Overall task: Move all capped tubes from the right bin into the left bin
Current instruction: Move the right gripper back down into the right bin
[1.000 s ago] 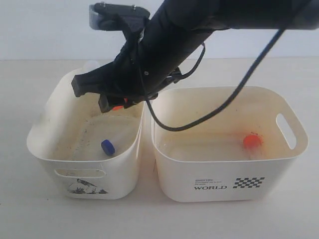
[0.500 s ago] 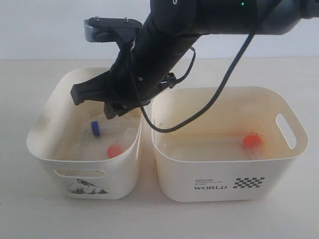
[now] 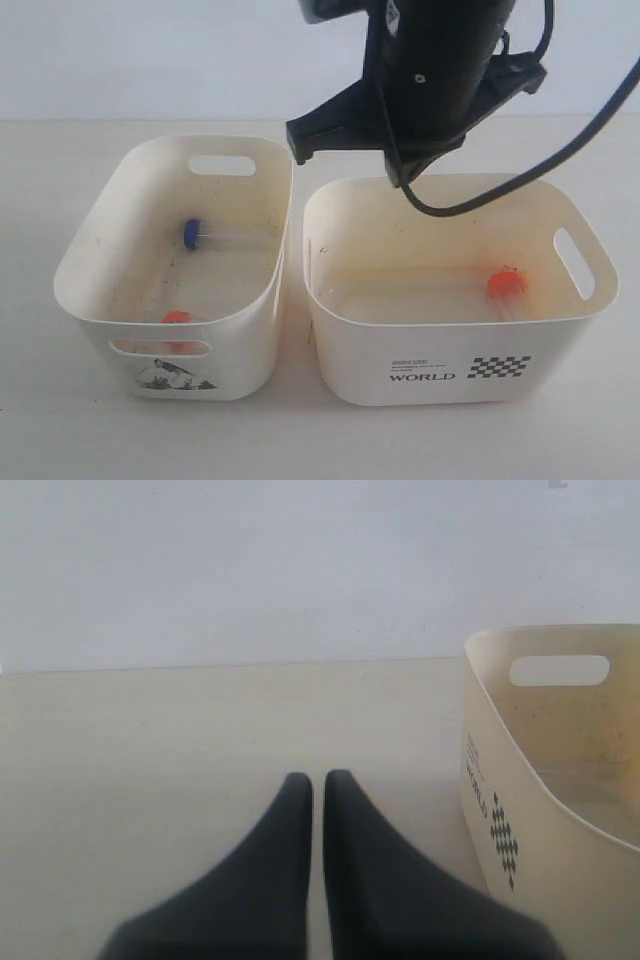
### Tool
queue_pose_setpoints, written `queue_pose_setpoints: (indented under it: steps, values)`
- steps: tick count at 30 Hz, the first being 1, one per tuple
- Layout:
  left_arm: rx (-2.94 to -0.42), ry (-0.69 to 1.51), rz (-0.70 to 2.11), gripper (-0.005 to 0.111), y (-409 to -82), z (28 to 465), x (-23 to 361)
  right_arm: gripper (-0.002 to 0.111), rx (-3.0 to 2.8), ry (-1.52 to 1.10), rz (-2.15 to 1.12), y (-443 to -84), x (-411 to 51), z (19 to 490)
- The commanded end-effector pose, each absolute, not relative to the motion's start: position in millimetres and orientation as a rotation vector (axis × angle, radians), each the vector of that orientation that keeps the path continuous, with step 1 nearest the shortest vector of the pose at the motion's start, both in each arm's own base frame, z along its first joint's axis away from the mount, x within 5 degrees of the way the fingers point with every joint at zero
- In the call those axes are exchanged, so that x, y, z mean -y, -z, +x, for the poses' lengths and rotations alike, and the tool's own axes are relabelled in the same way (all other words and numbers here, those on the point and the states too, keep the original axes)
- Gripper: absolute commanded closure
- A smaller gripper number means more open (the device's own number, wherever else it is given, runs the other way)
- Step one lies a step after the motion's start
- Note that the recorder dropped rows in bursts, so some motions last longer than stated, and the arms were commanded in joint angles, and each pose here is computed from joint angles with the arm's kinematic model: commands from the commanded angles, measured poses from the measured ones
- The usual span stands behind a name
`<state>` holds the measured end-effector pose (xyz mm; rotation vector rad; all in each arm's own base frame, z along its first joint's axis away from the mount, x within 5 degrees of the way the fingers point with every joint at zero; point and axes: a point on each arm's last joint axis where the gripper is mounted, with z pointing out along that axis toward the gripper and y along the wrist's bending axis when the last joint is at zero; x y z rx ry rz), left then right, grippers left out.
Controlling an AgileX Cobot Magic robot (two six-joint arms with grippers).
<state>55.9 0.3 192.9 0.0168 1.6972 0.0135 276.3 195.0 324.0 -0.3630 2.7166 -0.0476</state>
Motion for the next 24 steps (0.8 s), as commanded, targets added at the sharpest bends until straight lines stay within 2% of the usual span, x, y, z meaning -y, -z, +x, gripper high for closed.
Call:
queue_pose_setpoints:
  steps: [1, 14, 24]
  values:
    - [-1.693, -0.011, 0.012, 0.102, -194, 56, 0, 0.107, -2.691, 0.15, -0.2, -327, -187, 279]
    - [-1.693, -0.011, 0.012, 0.102, -194, 56, 0, 0.107, -2.787, 0.238, -0.178, -285, -201, 296]
    - [-1.693, -0.011, 0.012, 0.102, -194, 56, 0, 0.107, -2.837, 0.354, -0.07, -256, -189, 287]
